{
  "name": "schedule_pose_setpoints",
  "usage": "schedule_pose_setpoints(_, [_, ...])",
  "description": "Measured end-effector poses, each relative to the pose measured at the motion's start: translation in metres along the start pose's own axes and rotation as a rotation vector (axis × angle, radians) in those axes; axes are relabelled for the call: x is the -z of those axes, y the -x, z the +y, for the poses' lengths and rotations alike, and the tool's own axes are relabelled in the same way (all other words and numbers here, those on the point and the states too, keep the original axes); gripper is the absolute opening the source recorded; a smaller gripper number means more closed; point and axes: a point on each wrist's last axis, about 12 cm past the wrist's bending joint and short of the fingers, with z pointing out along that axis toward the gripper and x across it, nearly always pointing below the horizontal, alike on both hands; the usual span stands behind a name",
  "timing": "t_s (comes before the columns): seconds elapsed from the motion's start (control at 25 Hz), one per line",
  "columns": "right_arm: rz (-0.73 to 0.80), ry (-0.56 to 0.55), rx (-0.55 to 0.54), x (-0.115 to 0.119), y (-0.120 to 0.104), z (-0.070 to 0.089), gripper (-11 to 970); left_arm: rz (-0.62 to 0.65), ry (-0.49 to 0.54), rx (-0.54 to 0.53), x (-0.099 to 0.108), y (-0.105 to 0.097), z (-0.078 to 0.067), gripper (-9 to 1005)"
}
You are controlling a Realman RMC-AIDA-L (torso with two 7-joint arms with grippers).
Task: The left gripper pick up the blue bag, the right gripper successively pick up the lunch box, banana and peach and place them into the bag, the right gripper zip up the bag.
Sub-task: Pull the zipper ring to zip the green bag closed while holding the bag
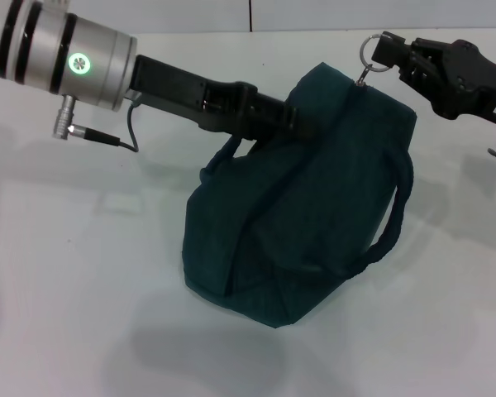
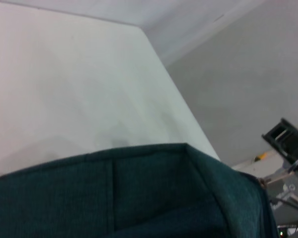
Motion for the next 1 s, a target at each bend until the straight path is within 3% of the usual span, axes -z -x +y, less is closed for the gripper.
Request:
schedule_pose_setpoints(0.04, [0.0,0.0,0.0,0.0001,0.0,-0.0001,21,0.007,0.002,-0.003,-0.0009,-0.0002,-0.0002,693])
schedule_pose_setpoints(0.48, [-0.003,-0.009,-0.002,0.0026,-0.0007,-0.0001,21,0.015,-0.001,-0.034,-0.0069,0.0011,-0.0047,445])
schedule_pose_setpoints(0.72, [-0.004,-0.011,-0.002,0.0032,-0.0008,-0.0001,21,0.004,-0.007,-0.029,-0.0065,0.0008,-0.0042,216])
schedule_pose_setpoints(1.0, [-0.011,-0.019,-0.016,0.0059,-0.0033,0.0003,22,-0.008,-0.018,-0.013,-0.0068,-0.0016,-0.0027,134])
